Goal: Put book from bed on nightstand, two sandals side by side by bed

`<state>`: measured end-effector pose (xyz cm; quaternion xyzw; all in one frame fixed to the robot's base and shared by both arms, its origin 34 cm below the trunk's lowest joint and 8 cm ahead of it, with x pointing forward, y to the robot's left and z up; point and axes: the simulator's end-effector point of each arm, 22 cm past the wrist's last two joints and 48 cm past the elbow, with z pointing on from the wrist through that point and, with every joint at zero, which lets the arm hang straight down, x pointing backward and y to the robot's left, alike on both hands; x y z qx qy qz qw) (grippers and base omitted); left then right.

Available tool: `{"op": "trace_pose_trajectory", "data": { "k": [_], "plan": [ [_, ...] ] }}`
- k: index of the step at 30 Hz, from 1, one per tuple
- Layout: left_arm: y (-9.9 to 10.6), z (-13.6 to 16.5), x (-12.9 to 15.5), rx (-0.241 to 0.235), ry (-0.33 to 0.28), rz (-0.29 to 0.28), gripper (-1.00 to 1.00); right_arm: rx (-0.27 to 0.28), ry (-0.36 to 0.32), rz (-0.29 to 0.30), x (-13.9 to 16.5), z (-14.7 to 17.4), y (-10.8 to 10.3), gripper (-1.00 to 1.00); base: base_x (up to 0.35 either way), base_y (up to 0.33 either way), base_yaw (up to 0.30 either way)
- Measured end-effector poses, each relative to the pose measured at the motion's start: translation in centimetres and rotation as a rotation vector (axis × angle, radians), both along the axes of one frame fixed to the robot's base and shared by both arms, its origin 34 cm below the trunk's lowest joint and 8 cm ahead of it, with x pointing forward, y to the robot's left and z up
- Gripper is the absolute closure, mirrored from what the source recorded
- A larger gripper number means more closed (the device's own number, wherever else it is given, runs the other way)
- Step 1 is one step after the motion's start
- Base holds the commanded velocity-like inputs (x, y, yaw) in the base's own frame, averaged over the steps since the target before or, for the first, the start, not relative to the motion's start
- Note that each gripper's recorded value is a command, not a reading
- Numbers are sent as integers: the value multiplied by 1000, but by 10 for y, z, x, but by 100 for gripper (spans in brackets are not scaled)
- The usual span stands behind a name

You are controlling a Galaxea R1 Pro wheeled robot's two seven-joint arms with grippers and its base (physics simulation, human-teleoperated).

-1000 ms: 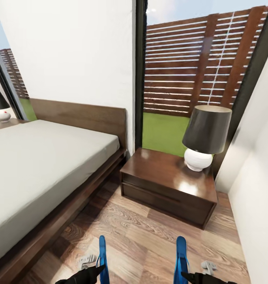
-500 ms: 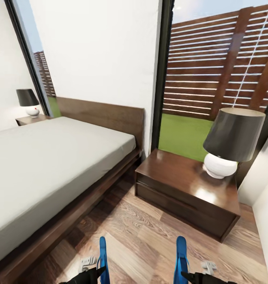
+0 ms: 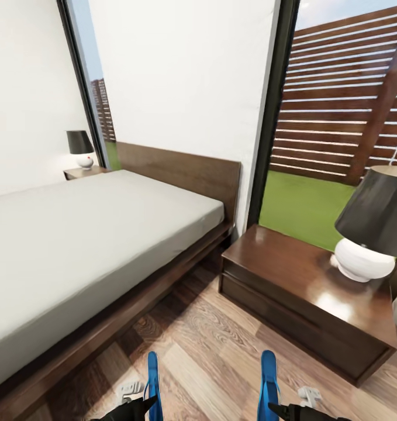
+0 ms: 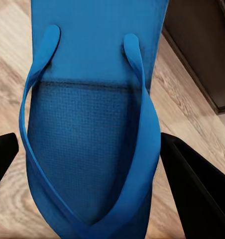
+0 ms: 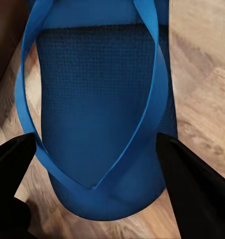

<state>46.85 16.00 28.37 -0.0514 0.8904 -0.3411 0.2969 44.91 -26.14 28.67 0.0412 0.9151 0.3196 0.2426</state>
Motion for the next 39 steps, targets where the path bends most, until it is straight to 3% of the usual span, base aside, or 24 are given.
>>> {"op": "trace_pose_trajectory", "data": {
  "k": [39],
  "plan": [
    [-2, 0, -1, -3, 1, 0, 100, 0, -1, -1, 0, 0, 0, 100, 0, -26, 293]
  ]
}}
